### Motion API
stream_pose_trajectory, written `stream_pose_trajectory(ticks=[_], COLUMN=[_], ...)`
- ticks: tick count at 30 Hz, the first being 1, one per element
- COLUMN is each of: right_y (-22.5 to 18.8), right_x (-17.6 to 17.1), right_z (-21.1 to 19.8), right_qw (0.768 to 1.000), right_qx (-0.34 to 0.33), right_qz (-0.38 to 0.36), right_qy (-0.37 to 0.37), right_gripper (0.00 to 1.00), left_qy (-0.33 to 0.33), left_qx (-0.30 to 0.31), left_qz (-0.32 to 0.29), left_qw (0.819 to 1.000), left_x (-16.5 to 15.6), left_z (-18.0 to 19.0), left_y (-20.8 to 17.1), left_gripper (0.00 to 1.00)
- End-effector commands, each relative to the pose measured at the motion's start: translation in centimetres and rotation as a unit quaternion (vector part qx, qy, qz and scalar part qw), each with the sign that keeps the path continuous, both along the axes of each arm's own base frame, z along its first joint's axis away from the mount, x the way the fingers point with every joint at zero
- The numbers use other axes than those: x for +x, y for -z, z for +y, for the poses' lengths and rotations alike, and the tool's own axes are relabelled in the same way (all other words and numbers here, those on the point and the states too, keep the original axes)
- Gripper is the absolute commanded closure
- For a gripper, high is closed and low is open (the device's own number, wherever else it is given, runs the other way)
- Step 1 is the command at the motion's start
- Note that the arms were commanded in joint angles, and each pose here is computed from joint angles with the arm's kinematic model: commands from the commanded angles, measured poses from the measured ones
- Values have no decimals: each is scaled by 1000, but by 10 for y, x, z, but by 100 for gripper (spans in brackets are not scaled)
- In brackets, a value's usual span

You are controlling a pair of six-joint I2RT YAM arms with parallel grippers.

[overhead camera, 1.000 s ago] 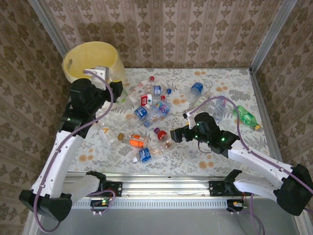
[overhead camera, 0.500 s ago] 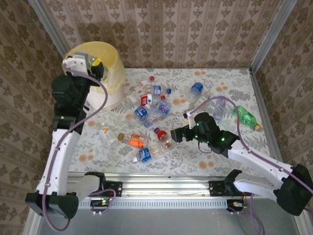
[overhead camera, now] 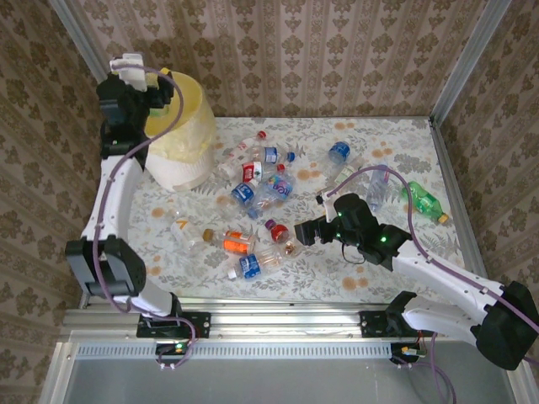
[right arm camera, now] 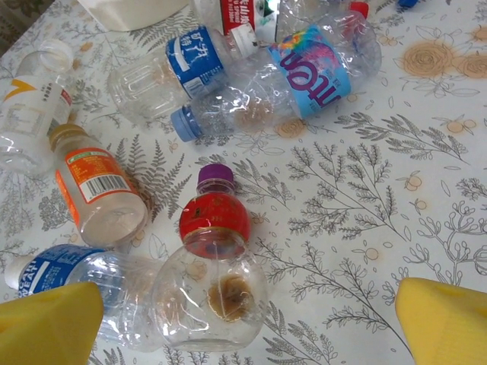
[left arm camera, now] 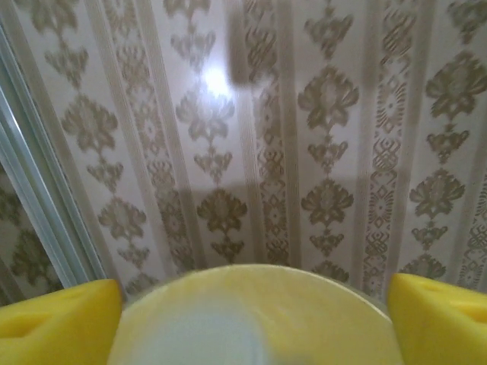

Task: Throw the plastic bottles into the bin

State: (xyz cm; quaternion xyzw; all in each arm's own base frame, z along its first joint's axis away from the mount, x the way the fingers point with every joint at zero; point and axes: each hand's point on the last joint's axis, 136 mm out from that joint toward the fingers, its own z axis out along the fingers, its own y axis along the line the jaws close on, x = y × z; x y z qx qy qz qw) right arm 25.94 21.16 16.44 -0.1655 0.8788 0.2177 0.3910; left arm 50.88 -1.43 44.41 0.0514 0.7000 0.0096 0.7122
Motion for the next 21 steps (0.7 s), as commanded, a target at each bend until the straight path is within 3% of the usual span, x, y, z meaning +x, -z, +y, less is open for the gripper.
stream_pose_trajectory(ticks=[1,7,11,21], right_y=[8,40,59,99], right_x=[5,3,6,16], right_z=[-7,4,17,38], right_qw=[999,990,984,971], right_qx=[-16,-33,-24,-44], right_qz=[34,135,173,236], right_qy=[32,37,35,23], right_gripper=[0,0,0,0], left_qy=[-3,15,71,159], left_qx=[-16,-52,-57,-72], left_qz=[62,53,46,66], left_qw=[998,997,995,982], left_x=[-7,-51,-87,-158], left_z=[2,-8,-39,-105], left_y=[7,-25,-35,-12], left_gripper=[0,0,0,0])
